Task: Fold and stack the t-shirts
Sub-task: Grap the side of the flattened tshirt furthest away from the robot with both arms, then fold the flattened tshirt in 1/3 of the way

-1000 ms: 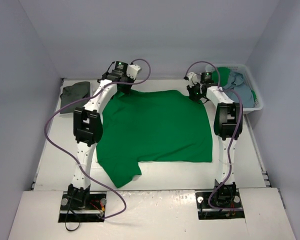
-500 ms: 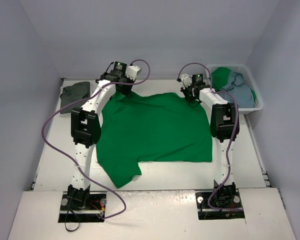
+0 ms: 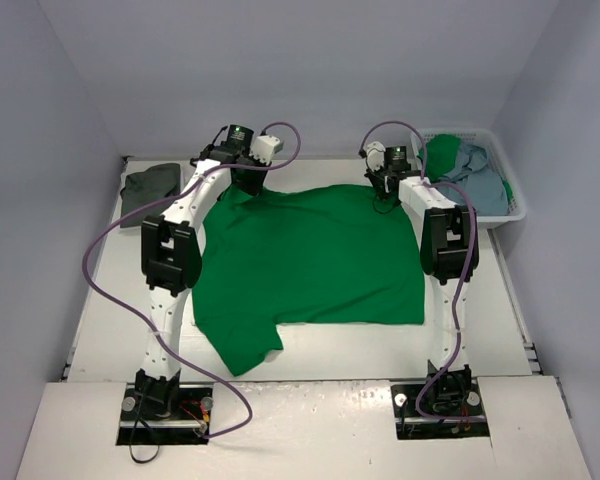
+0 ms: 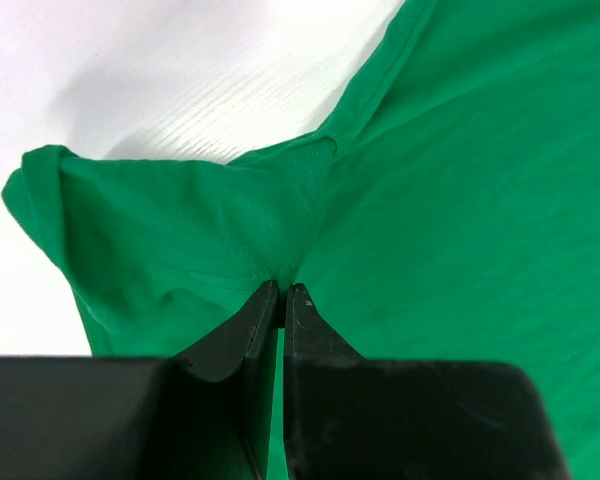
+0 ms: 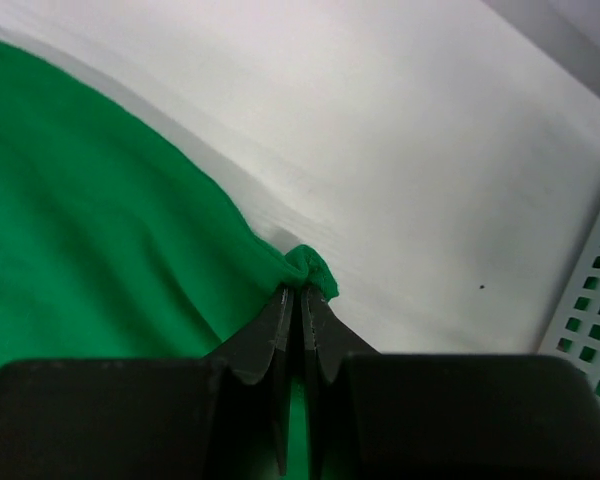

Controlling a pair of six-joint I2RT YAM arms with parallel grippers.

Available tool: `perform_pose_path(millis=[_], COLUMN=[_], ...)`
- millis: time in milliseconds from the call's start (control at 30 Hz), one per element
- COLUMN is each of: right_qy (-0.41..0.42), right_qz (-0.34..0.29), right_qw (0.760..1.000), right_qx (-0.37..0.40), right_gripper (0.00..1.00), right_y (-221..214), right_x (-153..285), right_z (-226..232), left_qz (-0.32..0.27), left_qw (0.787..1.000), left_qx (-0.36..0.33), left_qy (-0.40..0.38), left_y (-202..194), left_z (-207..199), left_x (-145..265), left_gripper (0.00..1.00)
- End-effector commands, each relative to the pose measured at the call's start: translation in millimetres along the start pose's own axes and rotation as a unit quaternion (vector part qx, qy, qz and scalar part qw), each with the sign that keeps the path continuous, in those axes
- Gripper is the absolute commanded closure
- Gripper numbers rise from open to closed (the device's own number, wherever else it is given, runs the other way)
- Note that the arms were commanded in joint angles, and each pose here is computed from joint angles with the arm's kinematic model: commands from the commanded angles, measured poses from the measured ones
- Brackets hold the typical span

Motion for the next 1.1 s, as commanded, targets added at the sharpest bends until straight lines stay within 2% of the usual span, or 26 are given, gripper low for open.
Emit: perform_pose_path(millis=[0,267,633,1067], right_qy=[-0.056,-0.072,-0.086,-0.069], right_qz=[-0.09,-0.1,-0.105,-0.065], right_qw=[0.994,0.992,0.99,0.993], right_qx=[-0.001,0.012,0.026,0.075], right_gripper=[1.0,1.0,1.0,1.0], right_y=[49.3,55.8,56.2,23.1], right_x=[41.8,54.4,84.7,96.7], right_z=[-23.5,-28.9,-30.4,-15.5], left_qz=[-0.088,-0.089,-0.059,-0.012], left_qw=[0.996,0.996,0.998,0.997], left_qx=[-0.021,-0.018,-0.012,-0.011], left_qy=[0.027,0.021,-0.019,-0.069], left_y=[39.4,38.7,21.5,-6.1], left_z=[-0.1,-4.1,-17.5,-38.5], left_x=[73.2,86.4,98.6,125.3], left_gripper=[1.0,1.0,1.0,1.0])
Point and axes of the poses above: each gripper's point midway between its finger pads, its own x axis back along the fingers, its own z axis along the line the jaws close on, y = z × x, the point moved 10 cm from there along x, back along the fingers, and after that the axes turned 3 degrees about -x, right-handed, at the moved point
